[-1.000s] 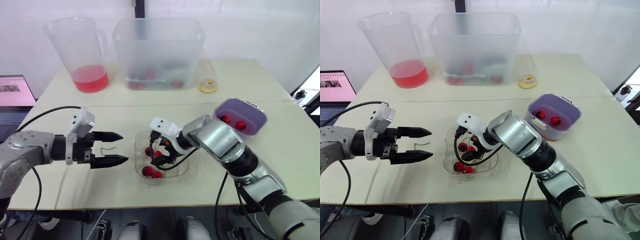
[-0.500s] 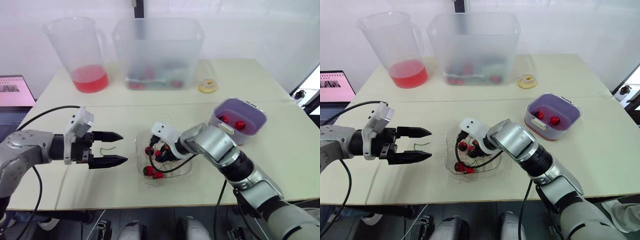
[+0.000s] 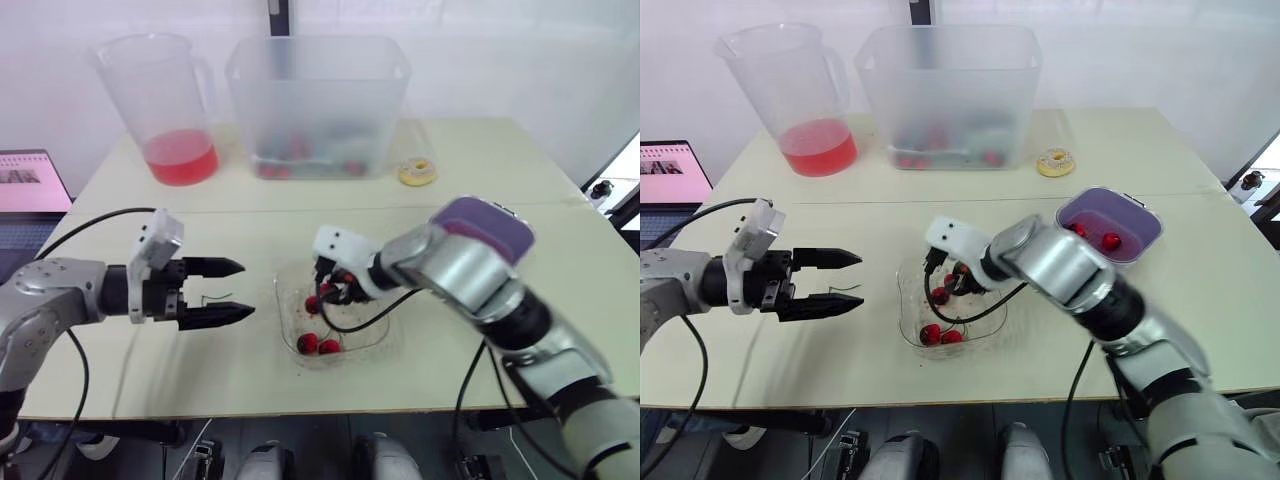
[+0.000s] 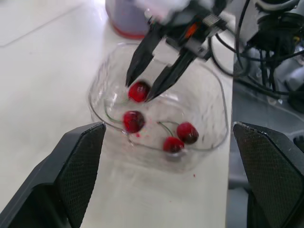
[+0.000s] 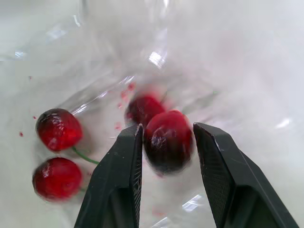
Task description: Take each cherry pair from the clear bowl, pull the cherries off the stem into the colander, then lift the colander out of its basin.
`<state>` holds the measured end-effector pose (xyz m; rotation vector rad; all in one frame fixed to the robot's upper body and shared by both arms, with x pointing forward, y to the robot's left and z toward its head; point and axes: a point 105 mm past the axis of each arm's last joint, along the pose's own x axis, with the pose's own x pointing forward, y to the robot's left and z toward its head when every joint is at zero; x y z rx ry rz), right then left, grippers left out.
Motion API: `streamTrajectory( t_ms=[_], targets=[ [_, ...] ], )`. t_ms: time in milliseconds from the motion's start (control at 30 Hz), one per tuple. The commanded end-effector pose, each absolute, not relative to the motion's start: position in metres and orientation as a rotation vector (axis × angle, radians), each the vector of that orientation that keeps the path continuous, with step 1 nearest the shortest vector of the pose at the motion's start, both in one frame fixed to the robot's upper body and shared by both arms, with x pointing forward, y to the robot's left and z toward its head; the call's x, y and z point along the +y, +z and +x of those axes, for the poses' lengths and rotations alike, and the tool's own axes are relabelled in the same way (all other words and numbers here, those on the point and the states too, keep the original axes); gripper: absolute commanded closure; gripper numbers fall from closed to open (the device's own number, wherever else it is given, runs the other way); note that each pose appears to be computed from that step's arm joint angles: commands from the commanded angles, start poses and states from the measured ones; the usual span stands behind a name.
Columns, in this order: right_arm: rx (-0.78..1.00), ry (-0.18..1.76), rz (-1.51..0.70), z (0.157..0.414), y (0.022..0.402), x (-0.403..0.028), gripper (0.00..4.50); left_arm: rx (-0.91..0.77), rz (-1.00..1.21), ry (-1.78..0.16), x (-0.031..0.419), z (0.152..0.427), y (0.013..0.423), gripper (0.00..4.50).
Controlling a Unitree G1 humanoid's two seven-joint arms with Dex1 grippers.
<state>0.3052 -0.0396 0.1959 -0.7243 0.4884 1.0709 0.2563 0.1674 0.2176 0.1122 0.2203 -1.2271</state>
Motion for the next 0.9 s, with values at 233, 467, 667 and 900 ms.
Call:
streamTrajectory(
  t_ms=[233, 467, 667, 900],
  targets=[
    [0.196, 1.273, -0.761, 0.276, 0.254, -0.046, 2.75, 0.073, 0.027, -1.195, 0.170, 0.271, 0.250, 0.00],
    [0.486, 1.089, -0.727, 0.299, 0.208, -0.062, 2.75, 0.087, 0.040, -1.223, 0.165, 0.273, 0.246, 0.00],
    [0.623, 1.065, -0.803, 0.295, 0.181, -0.068, 2.75, 0.097, 0.048, -1.237, 0.163, 0.271, 0.244, 0.00],
    [0.662, 1.101, -0.873, 0.295, 0.171, -0.063, 2.75, 0.099, 0.050, -1.242, 0.159, 0.269, 0.239, 0.00]
  ],
)
